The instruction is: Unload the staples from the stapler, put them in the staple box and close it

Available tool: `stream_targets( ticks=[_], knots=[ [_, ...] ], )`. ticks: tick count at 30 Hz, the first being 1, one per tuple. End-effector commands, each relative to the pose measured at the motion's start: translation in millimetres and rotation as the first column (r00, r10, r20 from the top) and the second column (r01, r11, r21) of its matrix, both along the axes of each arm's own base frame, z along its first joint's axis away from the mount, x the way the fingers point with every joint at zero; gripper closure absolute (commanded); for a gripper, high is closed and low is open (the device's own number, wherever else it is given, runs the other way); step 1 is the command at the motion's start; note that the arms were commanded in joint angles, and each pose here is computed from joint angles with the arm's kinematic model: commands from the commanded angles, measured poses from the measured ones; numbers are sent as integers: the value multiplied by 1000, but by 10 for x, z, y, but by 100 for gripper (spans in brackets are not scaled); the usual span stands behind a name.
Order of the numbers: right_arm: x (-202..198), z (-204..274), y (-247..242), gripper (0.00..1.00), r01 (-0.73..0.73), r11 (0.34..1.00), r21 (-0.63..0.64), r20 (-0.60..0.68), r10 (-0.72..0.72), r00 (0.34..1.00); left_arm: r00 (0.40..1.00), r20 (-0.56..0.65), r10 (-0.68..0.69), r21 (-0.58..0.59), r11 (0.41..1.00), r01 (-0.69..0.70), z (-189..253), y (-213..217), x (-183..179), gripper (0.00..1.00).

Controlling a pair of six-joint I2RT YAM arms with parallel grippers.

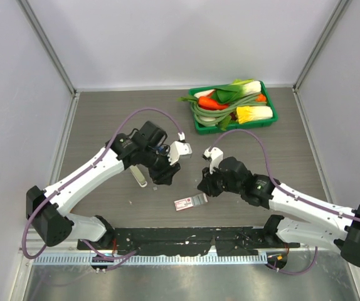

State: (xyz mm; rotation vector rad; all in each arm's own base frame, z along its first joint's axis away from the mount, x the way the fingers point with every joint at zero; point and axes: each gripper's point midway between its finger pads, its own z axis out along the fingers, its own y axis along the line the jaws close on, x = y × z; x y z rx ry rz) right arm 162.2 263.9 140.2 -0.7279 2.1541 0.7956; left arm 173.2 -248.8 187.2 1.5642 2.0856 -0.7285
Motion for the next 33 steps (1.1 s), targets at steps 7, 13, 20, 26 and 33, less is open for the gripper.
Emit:
stream_targets(
  ticks=[7, 13, 20, 26, 33],
  knots=[
    [248, -240, -257, 99, 400, 917, -15, 160, -392, 906, 995, 26, 97, 60, 993, -98, -344, 55, 178, 54],
    [134, -233, -204, 99, 474, 881, 5, 270, -457, 847, 994, 13, 108, 76, 991, -109, -485, 61, 181, 56],
    [6, -362, -176, 99, 504, 863, 30, 273, -492, 826, 994, 7, 113, 73, 991, -113, -556, 58, 173, 57],
    [-44, -553, -151, 99, 498, 867, 8, 251, -483, 839, 993, -5, 116, 77, 990, -115, -599, 65, 150, 57],
    [-60, -593, -154, 99, 491, 871, 26, 236, -483, 843, 993, -15, 113, 81, 990, -112, -625, 61, 135, 59]
  ],
)
